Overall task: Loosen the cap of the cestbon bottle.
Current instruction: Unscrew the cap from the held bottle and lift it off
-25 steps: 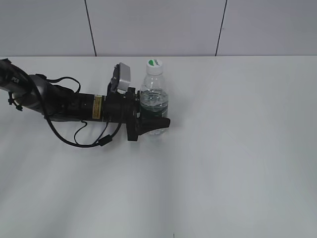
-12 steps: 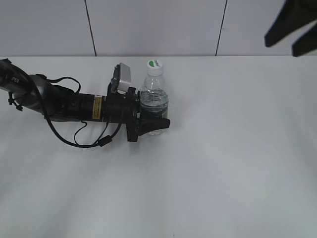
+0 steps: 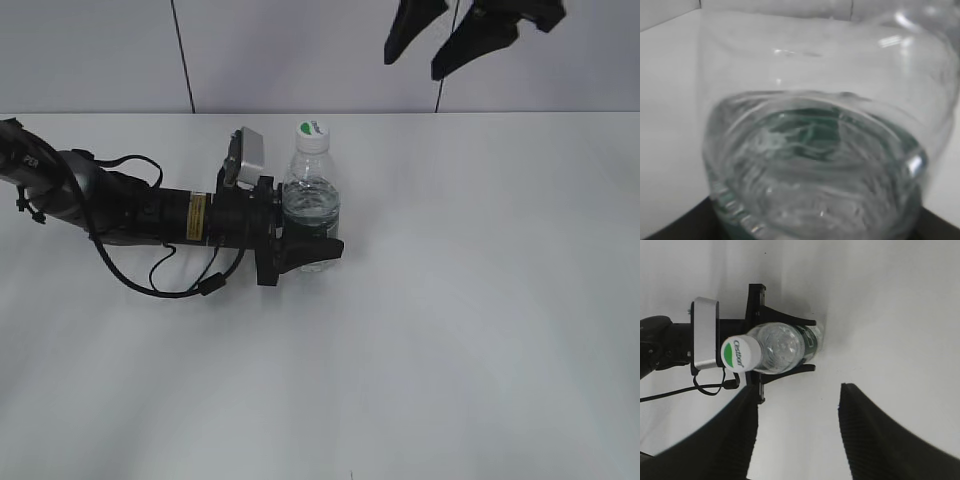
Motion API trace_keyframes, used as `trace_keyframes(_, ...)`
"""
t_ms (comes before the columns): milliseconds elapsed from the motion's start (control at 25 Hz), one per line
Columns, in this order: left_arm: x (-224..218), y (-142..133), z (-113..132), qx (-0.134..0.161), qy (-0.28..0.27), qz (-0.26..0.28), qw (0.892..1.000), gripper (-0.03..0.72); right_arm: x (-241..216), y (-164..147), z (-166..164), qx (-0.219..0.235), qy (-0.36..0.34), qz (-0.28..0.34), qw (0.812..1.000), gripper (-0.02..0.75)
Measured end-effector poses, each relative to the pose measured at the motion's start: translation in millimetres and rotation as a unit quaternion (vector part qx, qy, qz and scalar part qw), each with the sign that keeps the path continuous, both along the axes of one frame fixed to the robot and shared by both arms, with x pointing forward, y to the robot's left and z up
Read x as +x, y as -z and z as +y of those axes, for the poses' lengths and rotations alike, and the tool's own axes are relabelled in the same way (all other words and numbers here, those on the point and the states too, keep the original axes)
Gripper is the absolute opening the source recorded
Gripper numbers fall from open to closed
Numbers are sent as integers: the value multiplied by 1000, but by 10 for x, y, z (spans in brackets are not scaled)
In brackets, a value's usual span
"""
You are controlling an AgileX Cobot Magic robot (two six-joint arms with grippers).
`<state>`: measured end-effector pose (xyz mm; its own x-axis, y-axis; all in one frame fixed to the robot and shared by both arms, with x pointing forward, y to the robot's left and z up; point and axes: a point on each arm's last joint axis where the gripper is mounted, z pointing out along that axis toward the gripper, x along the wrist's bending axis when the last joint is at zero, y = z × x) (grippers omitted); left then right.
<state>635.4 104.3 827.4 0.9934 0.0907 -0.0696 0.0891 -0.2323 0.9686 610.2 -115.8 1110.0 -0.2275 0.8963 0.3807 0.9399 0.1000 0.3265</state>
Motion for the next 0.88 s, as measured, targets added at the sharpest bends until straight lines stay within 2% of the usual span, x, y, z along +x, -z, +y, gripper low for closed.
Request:
trace_keyframes(400,15,-10,-1,-6,-9,0,1000,412,235,445,486,1,8,50,999,399)
trace_keyframes(720,10,-9,-7,-4,-4,-10,1000,412,247,408,529,11,14,49,999,399)
trace_keyframes(880,8,12,-2,8,-2,-13,1000,412,258,459,547,9,13,54,998,399)
